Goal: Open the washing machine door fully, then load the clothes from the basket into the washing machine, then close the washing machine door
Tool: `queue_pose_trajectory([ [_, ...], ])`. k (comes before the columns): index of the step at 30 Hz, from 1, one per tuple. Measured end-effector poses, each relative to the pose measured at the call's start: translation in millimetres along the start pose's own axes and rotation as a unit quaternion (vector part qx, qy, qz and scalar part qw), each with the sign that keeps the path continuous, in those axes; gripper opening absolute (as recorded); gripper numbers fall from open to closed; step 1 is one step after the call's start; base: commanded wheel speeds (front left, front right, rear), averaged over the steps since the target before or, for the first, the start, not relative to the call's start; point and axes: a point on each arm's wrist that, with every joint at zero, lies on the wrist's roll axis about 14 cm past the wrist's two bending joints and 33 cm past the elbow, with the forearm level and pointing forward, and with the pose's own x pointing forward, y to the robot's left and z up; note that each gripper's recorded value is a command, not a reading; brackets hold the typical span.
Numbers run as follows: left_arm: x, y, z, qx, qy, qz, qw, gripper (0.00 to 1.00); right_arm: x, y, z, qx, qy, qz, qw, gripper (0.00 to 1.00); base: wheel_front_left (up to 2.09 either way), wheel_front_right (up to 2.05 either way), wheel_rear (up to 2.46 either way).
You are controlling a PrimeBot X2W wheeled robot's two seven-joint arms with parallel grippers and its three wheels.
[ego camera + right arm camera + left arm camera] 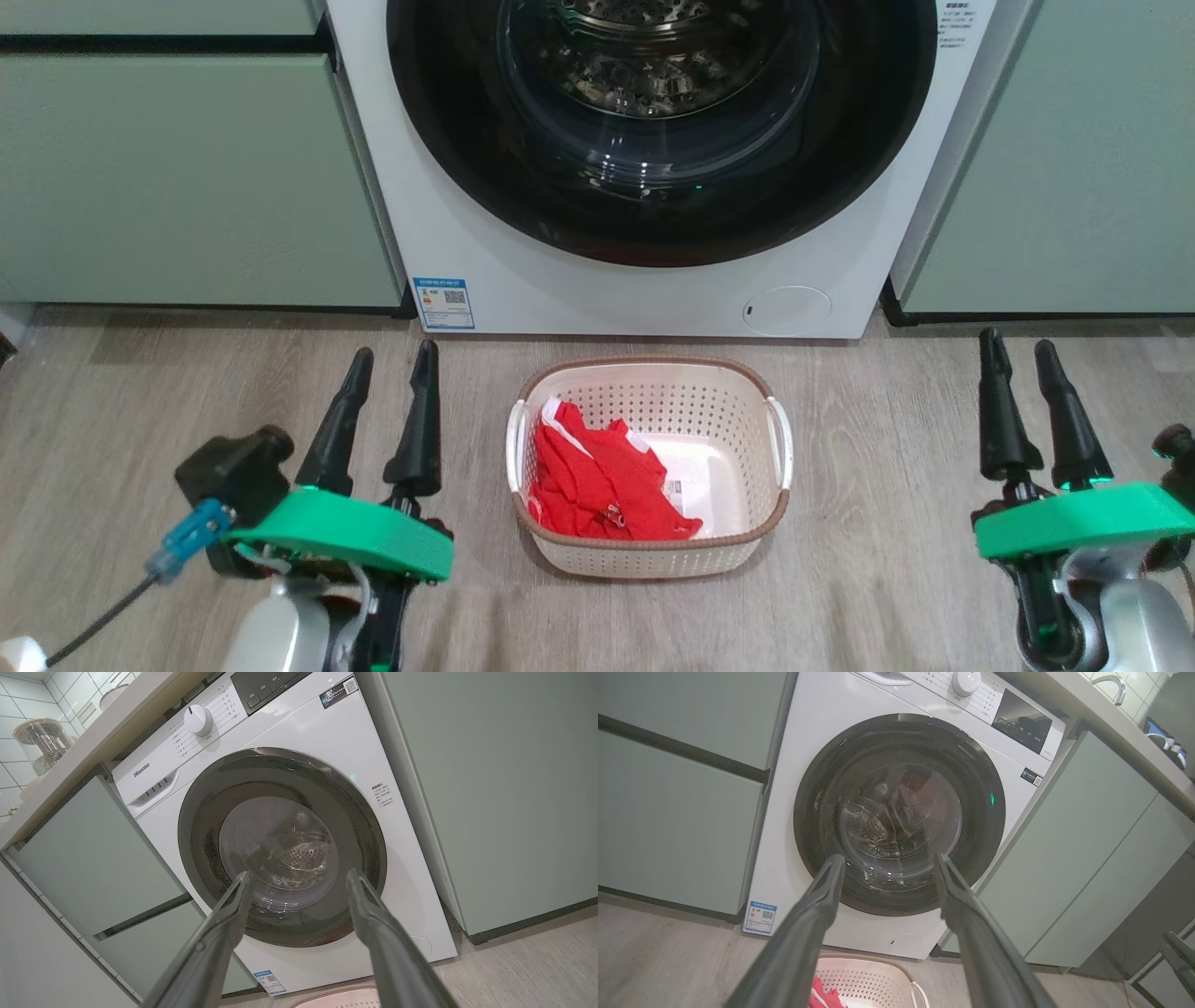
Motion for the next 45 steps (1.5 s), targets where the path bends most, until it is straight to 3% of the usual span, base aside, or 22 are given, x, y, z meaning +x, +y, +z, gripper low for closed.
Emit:
queue_pose_trajectory([
  [14,-7,-15,-14,0.103,0.007,-0.018,0.995,1.0,-5,1,-7,-0.059,0.007,0.007,0.998,1.0,0.0,0.0,0.0],
  [20,-11,-11,-31,0.12,0.029,-0.019,0.992,1.0,-10,-9,-19,-0.084,0.024,-0.005,0.996,1.0,0.0,0.0,0.0],
  [27,-16,-7,-43,0.177,0.038,-0.022,0.983,1.0,-16,-16,-34,-0.116,0.048,-0.008,0.992,1.0,0.0,0.0,0.0],
  [45,-20,-1,-54,0.239,0.04,-0.026,0.97,1.0,-24,-15,-57,-0.167,0.077,0.008,0.983,1.0,0.0,0.0,0.0],
])
